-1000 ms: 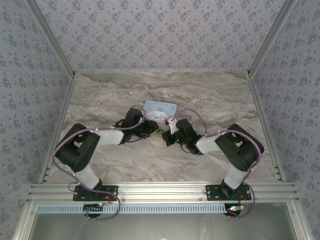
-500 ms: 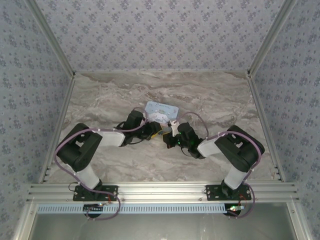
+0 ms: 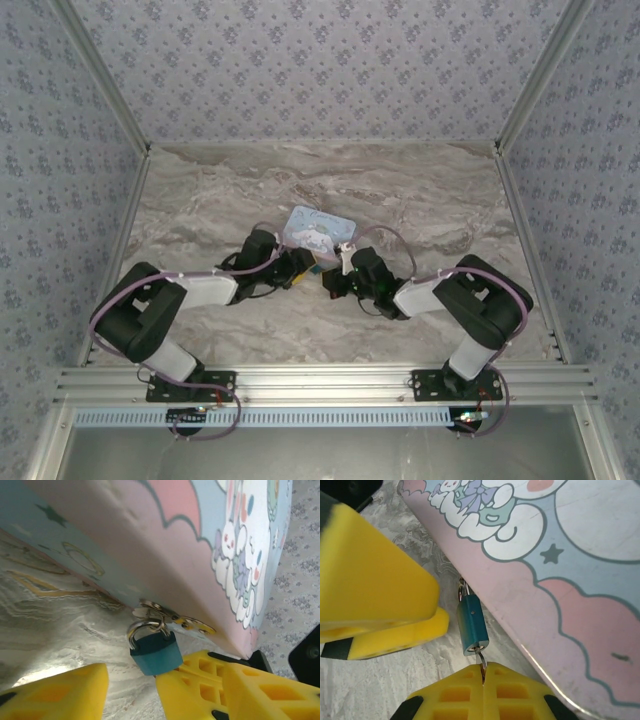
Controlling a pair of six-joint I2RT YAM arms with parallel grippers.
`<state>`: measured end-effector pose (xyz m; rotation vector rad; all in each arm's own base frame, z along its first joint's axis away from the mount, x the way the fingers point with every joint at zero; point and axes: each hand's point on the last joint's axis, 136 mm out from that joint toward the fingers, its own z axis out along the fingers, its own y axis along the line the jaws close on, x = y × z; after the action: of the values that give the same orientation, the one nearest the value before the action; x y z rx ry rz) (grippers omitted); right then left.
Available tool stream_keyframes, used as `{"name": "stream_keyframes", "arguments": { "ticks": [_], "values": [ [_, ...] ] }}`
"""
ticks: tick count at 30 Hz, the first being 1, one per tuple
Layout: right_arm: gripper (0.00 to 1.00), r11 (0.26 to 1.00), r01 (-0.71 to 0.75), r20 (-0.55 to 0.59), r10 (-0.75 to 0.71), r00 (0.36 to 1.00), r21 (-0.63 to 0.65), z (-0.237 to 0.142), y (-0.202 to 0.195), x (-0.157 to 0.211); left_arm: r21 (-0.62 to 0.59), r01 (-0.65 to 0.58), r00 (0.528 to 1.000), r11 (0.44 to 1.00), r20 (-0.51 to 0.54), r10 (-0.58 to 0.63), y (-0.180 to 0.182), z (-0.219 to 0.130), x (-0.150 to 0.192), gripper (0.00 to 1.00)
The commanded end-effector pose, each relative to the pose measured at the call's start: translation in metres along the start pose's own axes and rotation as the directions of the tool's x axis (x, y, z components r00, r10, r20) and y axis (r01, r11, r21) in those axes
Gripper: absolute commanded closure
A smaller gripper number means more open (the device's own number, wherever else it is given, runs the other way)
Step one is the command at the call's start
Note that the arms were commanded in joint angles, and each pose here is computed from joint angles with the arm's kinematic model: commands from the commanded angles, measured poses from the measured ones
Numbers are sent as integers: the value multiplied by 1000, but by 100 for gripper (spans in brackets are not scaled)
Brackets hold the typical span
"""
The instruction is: Unlock the padlock with the key
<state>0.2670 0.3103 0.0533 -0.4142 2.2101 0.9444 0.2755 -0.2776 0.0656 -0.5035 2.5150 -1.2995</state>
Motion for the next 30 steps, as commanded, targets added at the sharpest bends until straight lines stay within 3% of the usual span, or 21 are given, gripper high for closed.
{"name": "stream_keyframes", "arguments": {
  "ticks": [1,15,30],
  "values": [
    [100,998,-59,25,59,998,-20,-1,15,-14,10,33,999,999,33,-34,1,-3,-5,46],
    [100,978,-203,35,205,978,-48,-7,28,-22,19,70,997,997,42,-70,6,2,-6,69],
    [100,931,-348,-2,350,937,-111,-2,47,-37,34,82,997,996,2,-82,0,12,0,65]
  ]
}}
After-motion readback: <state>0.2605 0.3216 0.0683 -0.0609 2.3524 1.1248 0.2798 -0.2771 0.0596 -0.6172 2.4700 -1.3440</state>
